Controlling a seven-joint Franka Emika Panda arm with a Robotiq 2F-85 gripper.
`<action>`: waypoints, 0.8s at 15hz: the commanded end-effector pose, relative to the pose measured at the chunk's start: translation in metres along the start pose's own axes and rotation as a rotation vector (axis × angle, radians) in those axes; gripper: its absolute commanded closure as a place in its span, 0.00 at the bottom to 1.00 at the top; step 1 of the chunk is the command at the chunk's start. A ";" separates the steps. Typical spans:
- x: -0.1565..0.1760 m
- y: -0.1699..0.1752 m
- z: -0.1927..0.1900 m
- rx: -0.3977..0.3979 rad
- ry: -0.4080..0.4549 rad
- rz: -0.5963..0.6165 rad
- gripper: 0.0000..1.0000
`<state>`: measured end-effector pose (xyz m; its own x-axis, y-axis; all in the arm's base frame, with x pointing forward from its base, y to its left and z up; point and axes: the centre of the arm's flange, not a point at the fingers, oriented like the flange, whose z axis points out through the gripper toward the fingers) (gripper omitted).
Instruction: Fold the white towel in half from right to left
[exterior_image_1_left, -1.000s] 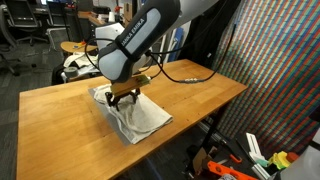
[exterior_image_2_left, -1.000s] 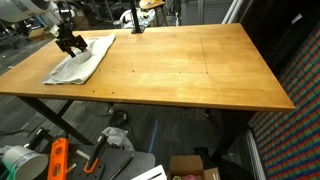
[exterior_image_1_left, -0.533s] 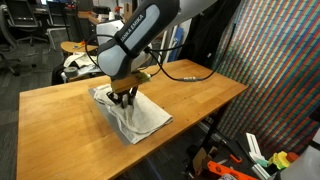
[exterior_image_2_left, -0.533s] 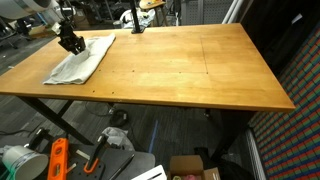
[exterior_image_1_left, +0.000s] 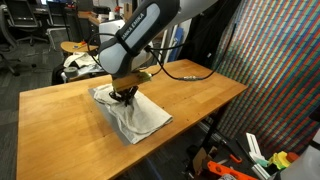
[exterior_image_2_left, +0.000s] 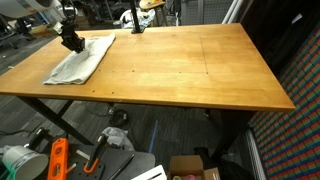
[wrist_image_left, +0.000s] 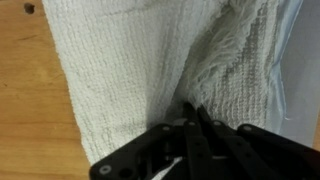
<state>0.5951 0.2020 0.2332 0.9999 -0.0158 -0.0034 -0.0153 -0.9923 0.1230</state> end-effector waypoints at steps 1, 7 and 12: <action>0.002 -0.001 -0.018 0.047 -0.023 -0.025 0.92; -0.009 -0.023 -0.038 0.120 -0.063 -0.060 0.94; -0.013 -0.041 -0.043 0.138 -0.061 -0.066 0.81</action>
<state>0.5817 0.2408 0.2580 0.9971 0.0433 -0.0622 0.0438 -0.9990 0.0080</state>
